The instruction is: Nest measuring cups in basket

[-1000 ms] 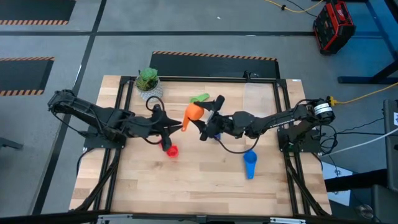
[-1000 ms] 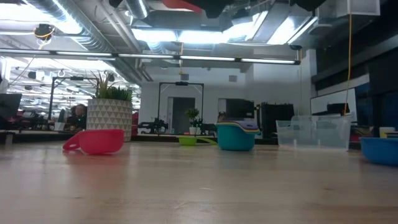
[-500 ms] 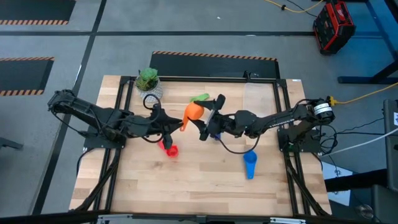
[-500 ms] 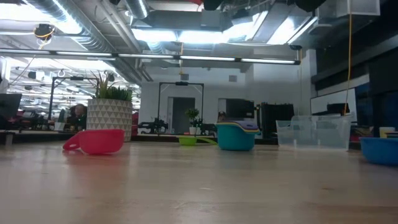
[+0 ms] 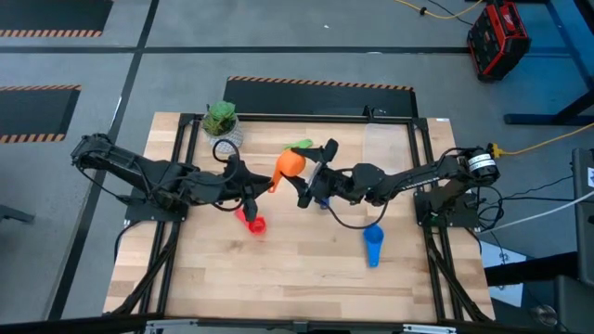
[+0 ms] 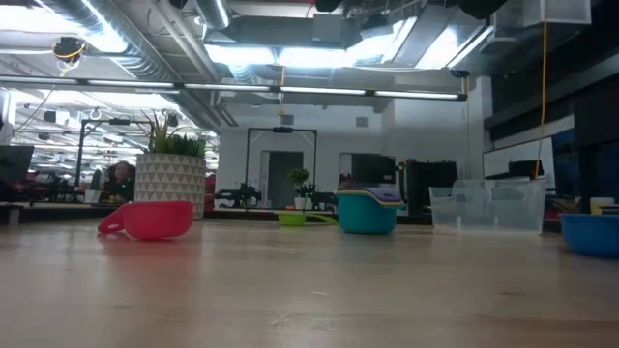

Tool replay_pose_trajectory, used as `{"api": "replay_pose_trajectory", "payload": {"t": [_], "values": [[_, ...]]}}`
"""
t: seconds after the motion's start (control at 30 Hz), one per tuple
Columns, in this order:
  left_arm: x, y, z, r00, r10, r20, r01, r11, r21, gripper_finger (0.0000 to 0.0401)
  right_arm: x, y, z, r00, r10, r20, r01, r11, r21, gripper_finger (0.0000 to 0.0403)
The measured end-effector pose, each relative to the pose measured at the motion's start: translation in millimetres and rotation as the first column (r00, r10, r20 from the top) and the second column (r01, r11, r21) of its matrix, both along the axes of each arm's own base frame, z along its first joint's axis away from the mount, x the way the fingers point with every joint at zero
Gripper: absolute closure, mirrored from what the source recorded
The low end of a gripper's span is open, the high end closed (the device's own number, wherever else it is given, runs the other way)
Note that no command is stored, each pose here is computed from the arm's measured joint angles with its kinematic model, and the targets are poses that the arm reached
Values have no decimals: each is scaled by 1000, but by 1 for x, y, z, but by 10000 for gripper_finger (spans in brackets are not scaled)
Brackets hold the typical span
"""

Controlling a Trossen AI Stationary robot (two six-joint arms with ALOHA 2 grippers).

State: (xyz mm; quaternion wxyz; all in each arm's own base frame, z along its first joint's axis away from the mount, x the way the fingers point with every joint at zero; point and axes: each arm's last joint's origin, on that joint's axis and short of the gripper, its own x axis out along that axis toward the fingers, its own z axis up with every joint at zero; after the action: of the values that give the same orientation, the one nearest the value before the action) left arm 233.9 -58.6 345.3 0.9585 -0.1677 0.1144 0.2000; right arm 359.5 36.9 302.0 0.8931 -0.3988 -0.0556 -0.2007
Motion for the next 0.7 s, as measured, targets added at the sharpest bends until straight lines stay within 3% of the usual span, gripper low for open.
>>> {"api": "replay_pose_trajectory", "payload": {"t": [0.43,0.7], "values": [[0,0,-1,999,38,35,-33,993,-110,337,0,-2,1,1000,-4,14,4,1000,11,72],[1,3,-1,999,40,34,-35,992,-121,337,0,-2,1,1000,-6,15,6,1000,14,72]]}}
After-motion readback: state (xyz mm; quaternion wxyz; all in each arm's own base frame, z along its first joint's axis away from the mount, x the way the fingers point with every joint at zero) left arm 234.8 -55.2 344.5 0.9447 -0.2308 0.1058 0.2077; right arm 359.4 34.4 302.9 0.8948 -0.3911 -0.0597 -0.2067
